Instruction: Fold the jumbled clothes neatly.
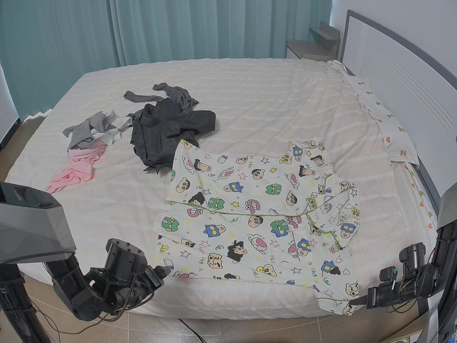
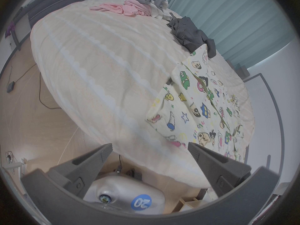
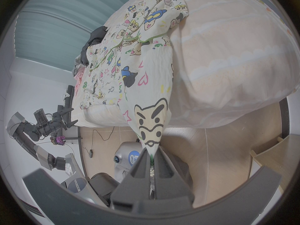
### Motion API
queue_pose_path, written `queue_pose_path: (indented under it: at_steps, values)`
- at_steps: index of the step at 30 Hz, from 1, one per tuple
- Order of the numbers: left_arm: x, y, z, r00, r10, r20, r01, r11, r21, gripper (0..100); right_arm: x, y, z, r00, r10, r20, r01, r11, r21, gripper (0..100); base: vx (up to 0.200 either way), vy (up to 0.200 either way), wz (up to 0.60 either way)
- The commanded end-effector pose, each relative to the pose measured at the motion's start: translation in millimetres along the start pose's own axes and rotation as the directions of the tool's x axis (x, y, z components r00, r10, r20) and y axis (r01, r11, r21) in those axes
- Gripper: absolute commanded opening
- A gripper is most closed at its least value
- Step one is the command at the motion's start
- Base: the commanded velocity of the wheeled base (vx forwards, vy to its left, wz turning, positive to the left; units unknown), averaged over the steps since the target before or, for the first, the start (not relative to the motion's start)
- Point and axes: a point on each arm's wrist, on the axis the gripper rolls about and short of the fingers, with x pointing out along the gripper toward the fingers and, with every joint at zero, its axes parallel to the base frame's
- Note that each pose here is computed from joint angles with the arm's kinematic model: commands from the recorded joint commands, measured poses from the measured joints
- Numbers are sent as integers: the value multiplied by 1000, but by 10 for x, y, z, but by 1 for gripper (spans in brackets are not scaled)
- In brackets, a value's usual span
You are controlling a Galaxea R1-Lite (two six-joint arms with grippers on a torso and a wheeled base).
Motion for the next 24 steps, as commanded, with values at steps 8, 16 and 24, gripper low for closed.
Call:
queue_pose_path:
  at_steps: [8,16,24]
  values:
    - [448,-204,91,998,4,56,-4,1000,-8,100,-18,7,-47,1000,12,-17,-11,1000,13,0,0,0,0]
    - [634,-252,136,998,3,70,-2,1000,-22,100,-17,10,-47,1000,12,-18,-12,1000,12,0,0,0,0]
    - [752,-286,144,997,3,75,-1,1000,-23,100,-17,10,-49,1000,14,-19,-13,1000,13,0,0,0,0]
